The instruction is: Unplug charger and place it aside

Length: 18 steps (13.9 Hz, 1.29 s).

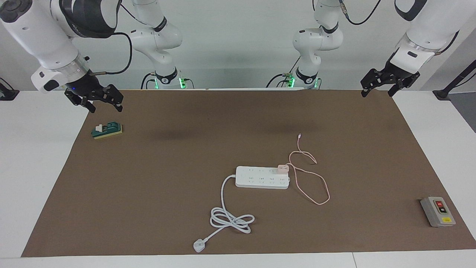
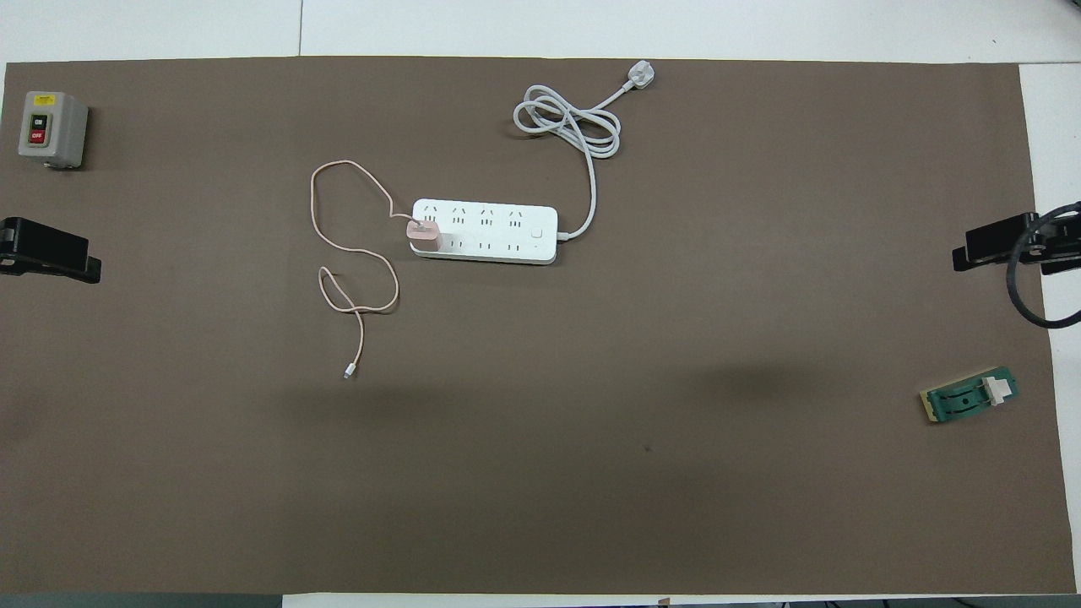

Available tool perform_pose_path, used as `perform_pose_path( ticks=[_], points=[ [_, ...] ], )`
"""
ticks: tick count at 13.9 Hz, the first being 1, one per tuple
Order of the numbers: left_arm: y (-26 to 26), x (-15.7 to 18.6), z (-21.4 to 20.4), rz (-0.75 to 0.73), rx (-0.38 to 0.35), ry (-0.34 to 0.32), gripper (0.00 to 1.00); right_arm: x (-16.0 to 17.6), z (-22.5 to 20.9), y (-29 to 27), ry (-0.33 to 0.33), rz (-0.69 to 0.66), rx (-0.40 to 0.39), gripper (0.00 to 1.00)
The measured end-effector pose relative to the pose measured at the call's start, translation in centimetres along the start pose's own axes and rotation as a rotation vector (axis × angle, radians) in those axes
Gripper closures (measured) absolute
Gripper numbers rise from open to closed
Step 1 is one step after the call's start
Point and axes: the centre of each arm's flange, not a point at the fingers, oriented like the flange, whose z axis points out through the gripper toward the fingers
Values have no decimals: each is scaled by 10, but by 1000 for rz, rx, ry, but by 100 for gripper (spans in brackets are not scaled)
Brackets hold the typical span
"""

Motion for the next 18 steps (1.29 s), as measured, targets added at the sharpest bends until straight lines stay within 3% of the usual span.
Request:
perform_pose_path(
  ticks=[13,18],
  points=[
    [7,10,7,10,-2,22,0,-1,1,-2,-7,-5,0,0],
    [23,13,12,-208,-1,15,0,-3,4,-21,-23,-269,7,0]
  ],
)
